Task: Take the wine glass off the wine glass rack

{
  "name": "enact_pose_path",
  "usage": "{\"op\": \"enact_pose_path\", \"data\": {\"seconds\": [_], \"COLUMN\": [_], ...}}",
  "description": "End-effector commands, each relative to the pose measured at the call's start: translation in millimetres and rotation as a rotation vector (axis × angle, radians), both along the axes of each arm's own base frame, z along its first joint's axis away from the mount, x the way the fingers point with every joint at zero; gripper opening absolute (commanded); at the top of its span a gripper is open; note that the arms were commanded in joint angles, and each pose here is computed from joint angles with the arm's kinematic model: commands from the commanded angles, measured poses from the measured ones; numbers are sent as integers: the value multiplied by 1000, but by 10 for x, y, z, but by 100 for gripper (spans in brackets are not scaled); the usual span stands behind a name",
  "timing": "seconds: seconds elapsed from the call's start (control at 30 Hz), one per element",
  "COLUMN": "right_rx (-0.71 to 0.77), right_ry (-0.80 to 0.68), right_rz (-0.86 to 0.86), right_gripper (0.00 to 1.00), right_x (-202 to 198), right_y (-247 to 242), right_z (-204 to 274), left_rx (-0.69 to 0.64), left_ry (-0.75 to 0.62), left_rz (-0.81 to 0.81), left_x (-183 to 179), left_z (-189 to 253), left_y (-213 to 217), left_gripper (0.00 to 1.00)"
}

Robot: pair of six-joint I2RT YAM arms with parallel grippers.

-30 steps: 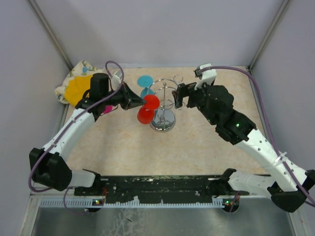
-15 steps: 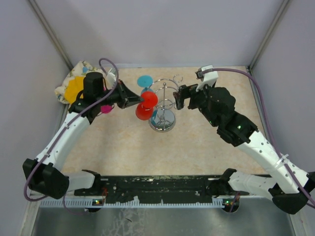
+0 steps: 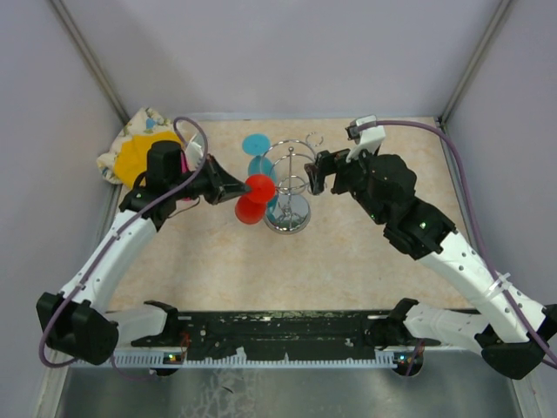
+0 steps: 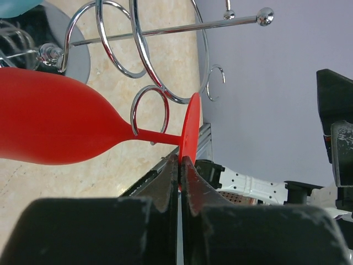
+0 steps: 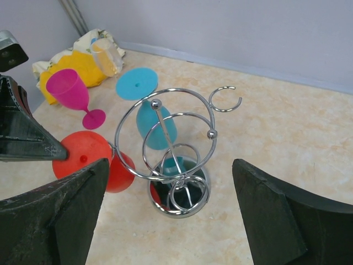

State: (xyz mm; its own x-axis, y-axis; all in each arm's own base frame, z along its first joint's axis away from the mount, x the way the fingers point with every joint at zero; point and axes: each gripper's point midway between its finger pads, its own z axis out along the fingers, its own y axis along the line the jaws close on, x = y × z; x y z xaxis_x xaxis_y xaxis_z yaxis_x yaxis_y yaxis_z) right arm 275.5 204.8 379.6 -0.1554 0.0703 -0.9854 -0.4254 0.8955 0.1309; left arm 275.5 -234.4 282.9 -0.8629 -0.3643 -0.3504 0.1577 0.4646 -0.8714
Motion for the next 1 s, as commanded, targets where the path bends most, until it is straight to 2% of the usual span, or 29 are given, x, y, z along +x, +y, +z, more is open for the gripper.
{"op": "enact_pose_path", "data": {"seconds": [0.0, 0.23, 0.37, 0.43, 0.47, 0.63, 0.73, 0.87, 0.97], "right_rx": [91, 118, 127, 140, 154, 246, 317, 447, 569], "right_ry": [-27, 39, 71, 96, 117, 186, 250, 352, 421], "right_rz": [21, 58, 65, 64, 56, 106, 212, 357, 497], "right_gripper": [92, 91, 91, 93, 94, 99, 99, 99, 99], "right_x": [-30, -58, -76, -99, -115, -287, -423, -544, -629], "right_y": [36, 150, 175, 175, 166, 175, 299, 512, 668], "right_z": [190, 74, 5, -23, -33, 138, 253, 283, 347], "left_rx": [4, 89, 62, 31, 22, 44, 38, 17, 41], "left_ry": [-69, -141, -139, -187, -221, -479, -631, -917, -1030], "left_rz": [1, 33, -3, -30, -41, -118, -189, -224, -221], "left_x": [-98, -212, -370, -454, -493, -597, -734, -957, -1056], "left_z": [168, 405, 472, 604, 682, 1070, 1250, 1545, 1620], "left_y": [67, 226, 217, 203, 204, 220, 207, 247, 299], "left_gripper": [2, 4, 4, 3, 0, 0, 0, 0, 0]}}
